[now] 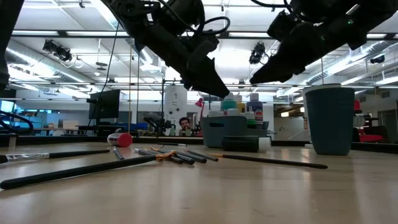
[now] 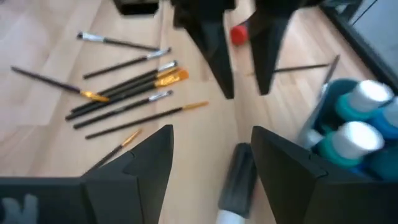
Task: Pick & Place Paint Supplies
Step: Put the black paint bottle into the blue bin
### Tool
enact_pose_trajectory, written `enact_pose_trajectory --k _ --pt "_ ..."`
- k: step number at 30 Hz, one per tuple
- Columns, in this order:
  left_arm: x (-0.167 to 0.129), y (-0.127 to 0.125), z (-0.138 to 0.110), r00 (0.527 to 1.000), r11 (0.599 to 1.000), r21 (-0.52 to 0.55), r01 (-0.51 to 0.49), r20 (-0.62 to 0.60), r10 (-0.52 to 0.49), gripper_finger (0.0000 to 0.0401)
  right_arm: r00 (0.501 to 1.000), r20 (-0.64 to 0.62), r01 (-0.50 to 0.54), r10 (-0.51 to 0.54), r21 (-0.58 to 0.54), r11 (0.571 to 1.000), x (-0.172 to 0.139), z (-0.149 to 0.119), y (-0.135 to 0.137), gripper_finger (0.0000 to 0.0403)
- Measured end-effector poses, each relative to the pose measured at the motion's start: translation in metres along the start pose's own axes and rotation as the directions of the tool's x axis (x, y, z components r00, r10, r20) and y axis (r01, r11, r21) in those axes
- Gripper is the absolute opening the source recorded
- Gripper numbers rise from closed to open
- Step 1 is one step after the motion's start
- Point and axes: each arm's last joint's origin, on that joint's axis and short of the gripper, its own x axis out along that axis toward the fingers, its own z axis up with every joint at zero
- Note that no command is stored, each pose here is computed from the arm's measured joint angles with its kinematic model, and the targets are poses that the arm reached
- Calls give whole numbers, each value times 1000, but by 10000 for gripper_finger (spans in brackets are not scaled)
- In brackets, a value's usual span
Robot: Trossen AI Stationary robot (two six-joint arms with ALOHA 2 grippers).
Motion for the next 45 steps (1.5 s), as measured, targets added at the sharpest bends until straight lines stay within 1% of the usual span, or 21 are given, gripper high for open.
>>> enact_pose_trajectory --k 3,6,7,9,12,14,16,18,19,22,23,26,27,30,32,35,37,39,42,44,45 --pt "0 -4 -2 1000 1000 -23 -20 -18 19 166 995 -89 55 -54 8 998 15 0 2 219" --pt "-7 -5 3 999 999 -36 -35 -5 34 180 963 -253 97 -92 7 995 30 1 2 219" --pt "-11 -5 7 999 998 -47 -35 16 36 181 946 -306 120 -112 8 993 35 2 2 219" --pt "-22 -4 12 999 997 -65 -37 21 38 182 906 -397 164 -145 16 986 44 4 2 219" --pt "-42 -2 20 998 996 -67 -63 25 64 175 825 -552 170 -118 44 984 56 3 -1 219" --pt "-56 -1 27 995 994 -73 -82 48 86 168 781 -616 168 -99 56 984 66 0 -2 219" --pt "-71 -1 31 995 993 -81 -84 52 88 161 743 -661 173 -103 40 984 75 -4 -2 219" --pt "-79 -1 36 993 992 -99 -75 83 83 155 710 -696 180 -110 28 983 82 -10 -4 219" --pt "-84 -1 37 993 992 -107 -69 86 79 152 697 -708 183 -110 28 983 84 -12 -5 219" --pt "-93 -3 41 992 991 -119 -59 105 72 144 686 -719 197 -115 31 980 91 -17 -9 219" --pt "-94 -2 40 993 991 -116 -60 94 72 141 679 -724 203 -121 27 979 92 -19 -11 219" --pt "-96 -3 39 994 992 -114 -60 84 70 135 671 -725 233 -157 5 972 94 -22 -15 215" --pt "-95 -3 38 995 992 -113 -61 74 70 133 676 -719 233 -161 2 972 94 -21 -16 210" --pt "-95 -3 36 996 992 -109 -65 50 71 129 682 -714 233 -157 8 973 95 -20 -20 183" --pt "-95 -3 34 997 991 -116 -67 33 71 126 683 -714 229 -158 4 973 95 -20 -22 156" --pt "-95 -3 33 997 988 -136 -69 20 72 121 678 -718 196 -160 -32 980 94 -20 -23 113" --pt "-95 -3 33 997 989 -128 -69 17 72 116 663 -731 168 -161 -65 984 89 -18 -22 105" --pt "-95 -3 32 997 991 -113 -71 9 72 111 663 -728 154 -173 -94 984 87 -12 -20 105" --pt "-95 -3 31 997 991 -110 -75 -1 76 103 645 -732 141 -219 -168 976 78 6 -15 105" --pt "-95 -3 31 997 991 -111 -75 -2 75 98 613 -741 114 -273 -260 959 71 20 -11 105" --pt "-95 -3 31 997 991 -111 -76 -4 76 96 597 -738 107 -314 -315 943 68 27 -9 105"
